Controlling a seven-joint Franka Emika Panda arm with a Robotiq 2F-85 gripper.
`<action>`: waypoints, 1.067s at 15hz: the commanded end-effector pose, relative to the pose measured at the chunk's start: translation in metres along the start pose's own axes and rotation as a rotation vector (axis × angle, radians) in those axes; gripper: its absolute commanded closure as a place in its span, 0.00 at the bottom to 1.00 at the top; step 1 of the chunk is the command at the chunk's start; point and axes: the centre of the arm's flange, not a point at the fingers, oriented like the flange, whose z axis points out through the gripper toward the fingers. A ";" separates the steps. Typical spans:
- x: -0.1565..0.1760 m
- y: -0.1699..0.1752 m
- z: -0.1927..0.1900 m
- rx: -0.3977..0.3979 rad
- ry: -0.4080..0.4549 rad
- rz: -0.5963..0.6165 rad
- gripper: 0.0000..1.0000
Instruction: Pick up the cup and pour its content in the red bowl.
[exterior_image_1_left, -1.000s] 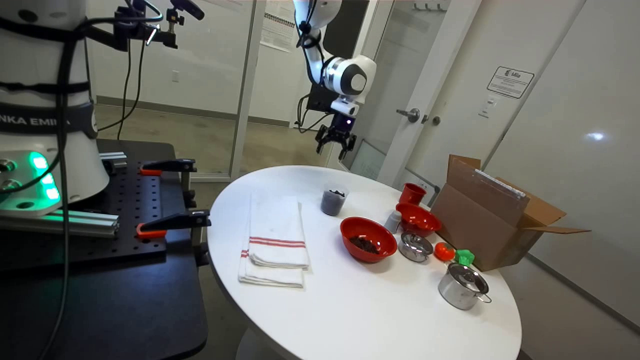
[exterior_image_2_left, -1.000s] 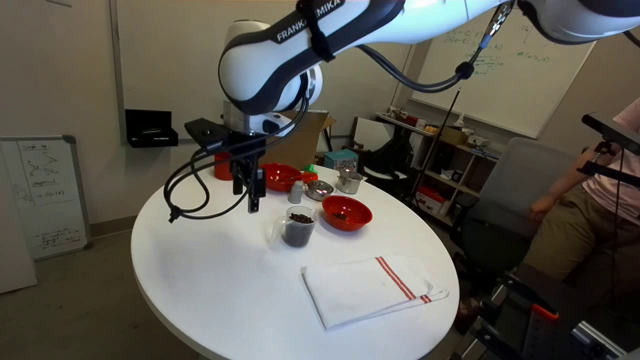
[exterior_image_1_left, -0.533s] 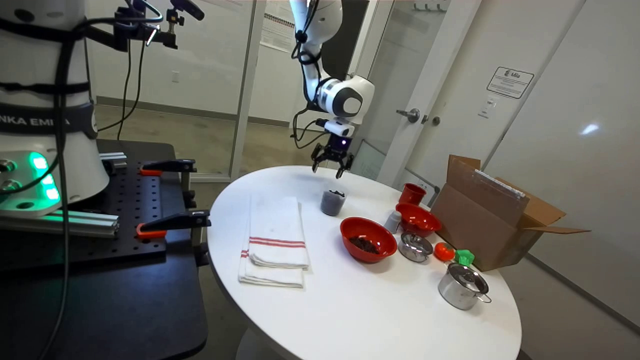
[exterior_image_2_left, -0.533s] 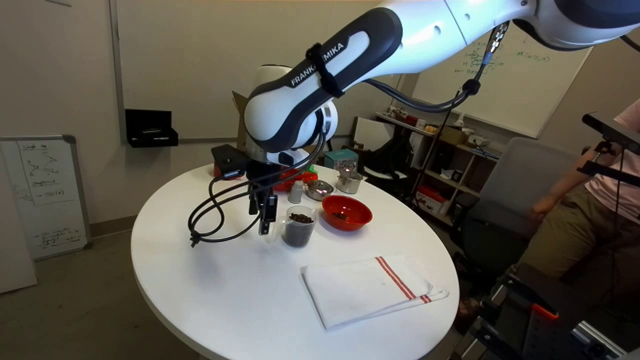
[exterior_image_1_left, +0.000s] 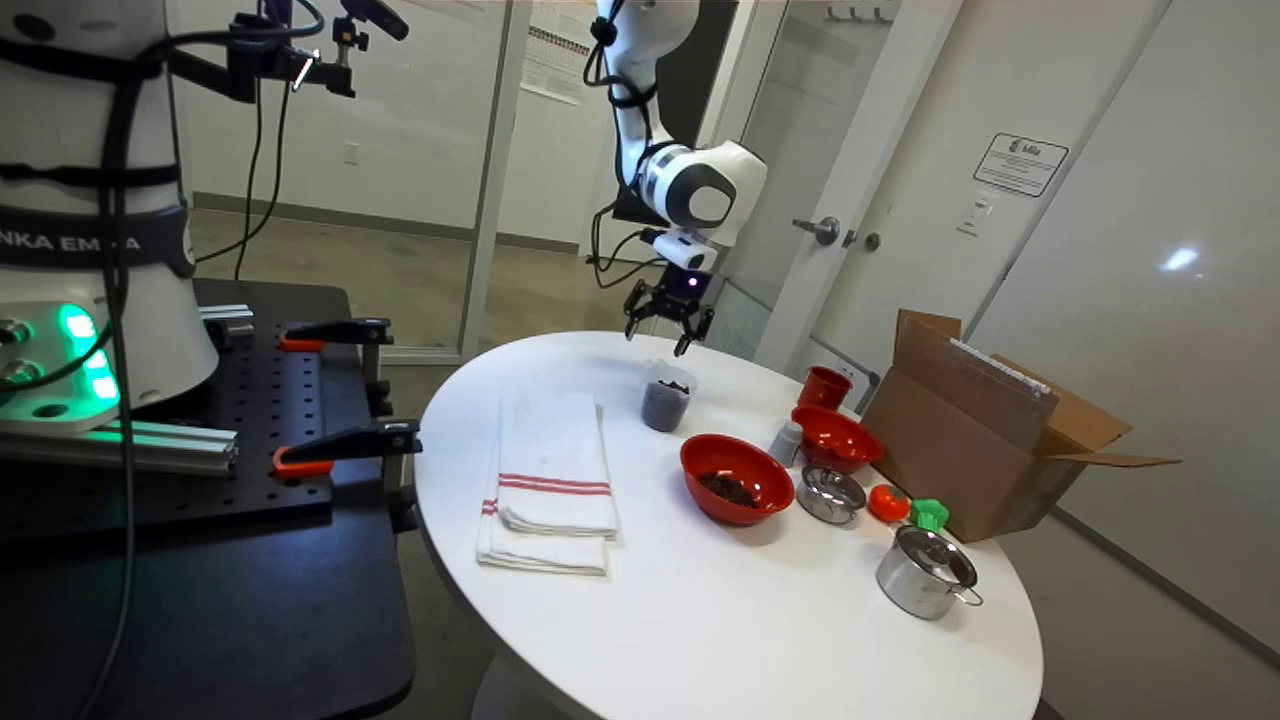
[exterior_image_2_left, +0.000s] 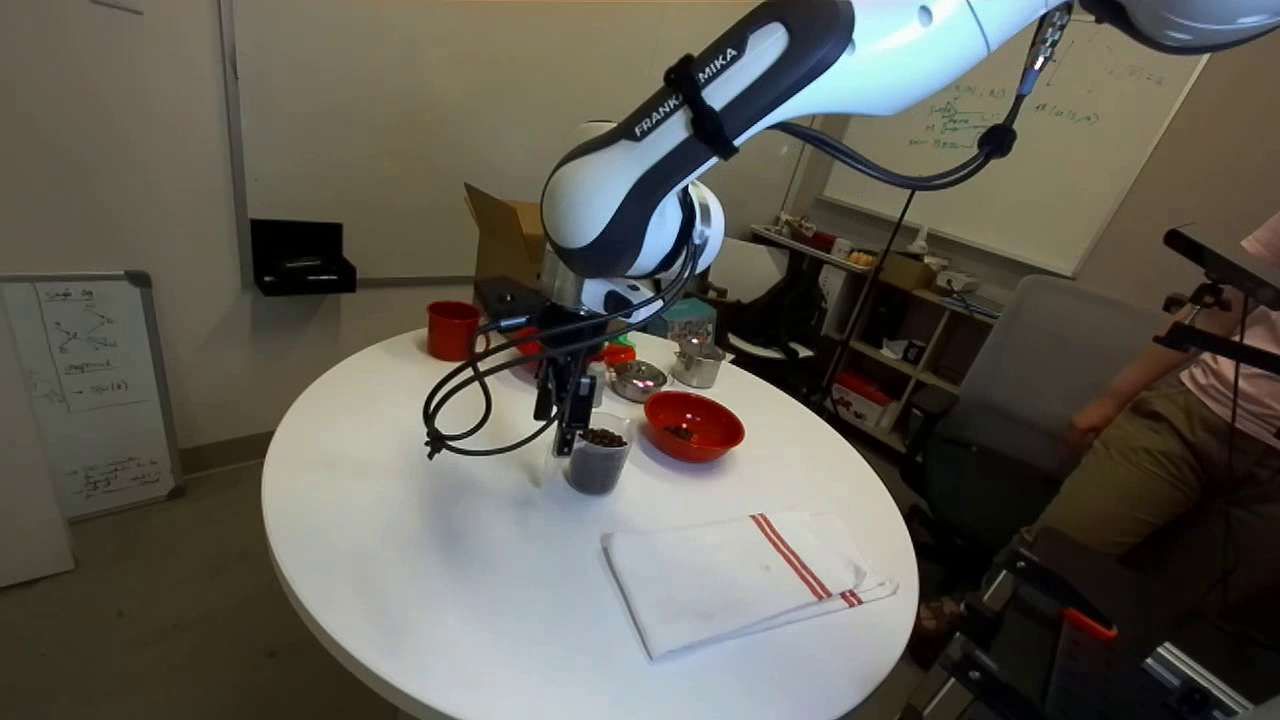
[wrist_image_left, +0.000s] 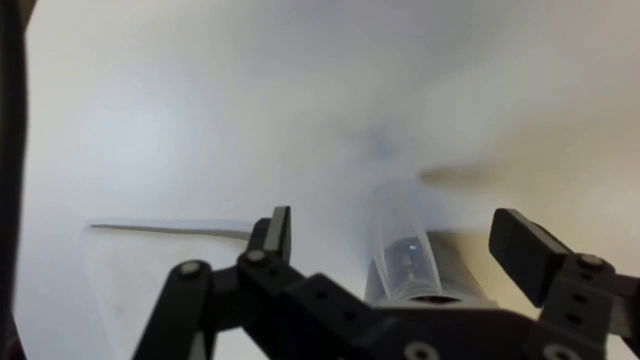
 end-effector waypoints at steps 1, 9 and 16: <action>0.015 0.018 -0.015 -0.025 -0.023 -0.065 0.00; 0.033 0.010 0.008 -0.066 0.062 -0.085 0.00; 0.026 -0.006 0.001 -0.057 0.076 -0.153 0.00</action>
